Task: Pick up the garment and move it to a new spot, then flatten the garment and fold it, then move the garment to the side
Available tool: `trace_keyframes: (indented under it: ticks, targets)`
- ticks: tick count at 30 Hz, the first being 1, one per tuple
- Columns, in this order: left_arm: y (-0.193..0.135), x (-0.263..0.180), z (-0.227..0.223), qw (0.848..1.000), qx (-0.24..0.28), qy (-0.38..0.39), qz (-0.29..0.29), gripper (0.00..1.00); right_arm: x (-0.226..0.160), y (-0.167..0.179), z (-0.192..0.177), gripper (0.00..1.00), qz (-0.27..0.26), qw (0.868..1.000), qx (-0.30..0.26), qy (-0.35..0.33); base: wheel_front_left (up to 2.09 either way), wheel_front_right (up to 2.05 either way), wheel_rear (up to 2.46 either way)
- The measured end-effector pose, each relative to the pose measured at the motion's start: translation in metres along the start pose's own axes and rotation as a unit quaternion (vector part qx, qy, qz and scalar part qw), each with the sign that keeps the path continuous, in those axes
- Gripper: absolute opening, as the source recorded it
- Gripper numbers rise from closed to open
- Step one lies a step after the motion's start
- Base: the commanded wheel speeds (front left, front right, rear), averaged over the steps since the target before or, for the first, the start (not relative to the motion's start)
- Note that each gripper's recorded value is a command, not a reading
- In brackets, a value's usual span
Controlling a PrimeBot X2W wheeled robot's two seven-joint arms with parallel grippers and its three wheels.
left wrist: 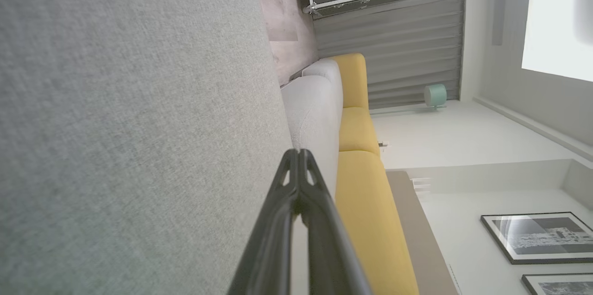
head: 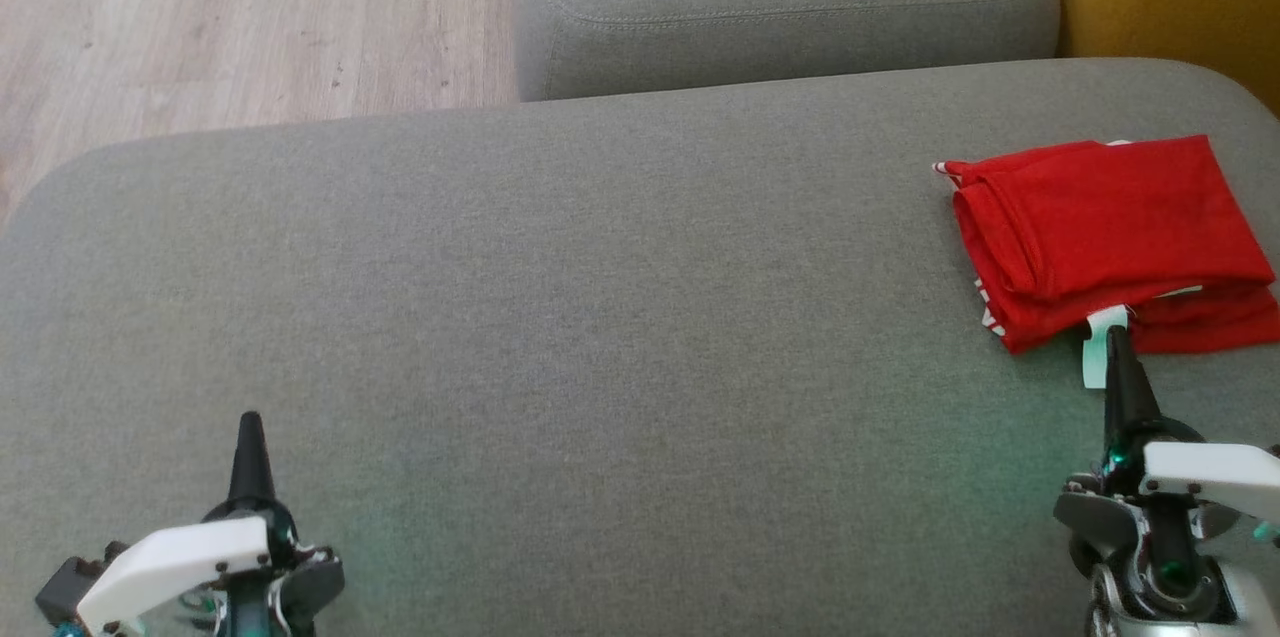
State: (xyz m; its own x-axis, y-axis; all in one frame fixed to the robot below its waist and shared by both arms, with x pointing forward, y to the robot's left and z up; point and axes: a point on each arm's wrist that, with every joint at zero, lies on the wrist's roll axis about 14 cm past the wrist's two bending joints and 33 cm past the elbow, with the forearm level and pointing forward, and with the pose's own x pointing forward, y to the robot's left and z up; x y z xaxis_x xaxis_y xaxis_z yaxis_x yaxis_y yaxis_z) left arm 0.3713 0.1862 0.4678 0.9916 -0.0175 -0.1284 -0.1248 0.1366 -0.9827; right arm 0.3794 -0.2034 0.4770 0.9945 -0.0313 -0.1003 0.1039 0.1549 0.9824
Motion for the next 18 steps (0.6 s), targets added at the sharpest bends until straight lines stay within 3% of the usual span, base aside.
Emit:
trace_keyframes:
  ticks: [18]
  targets:
    - [-0.0063, 0.0014, 0.0021, 0.998, -0.069, 0.004, -0.013, 0.00, 0.0013, 0.0099, 0.0049, 0.00, 0.020, 0.997, 0.081, 0.000, 0.00, 0.00, 0.00]
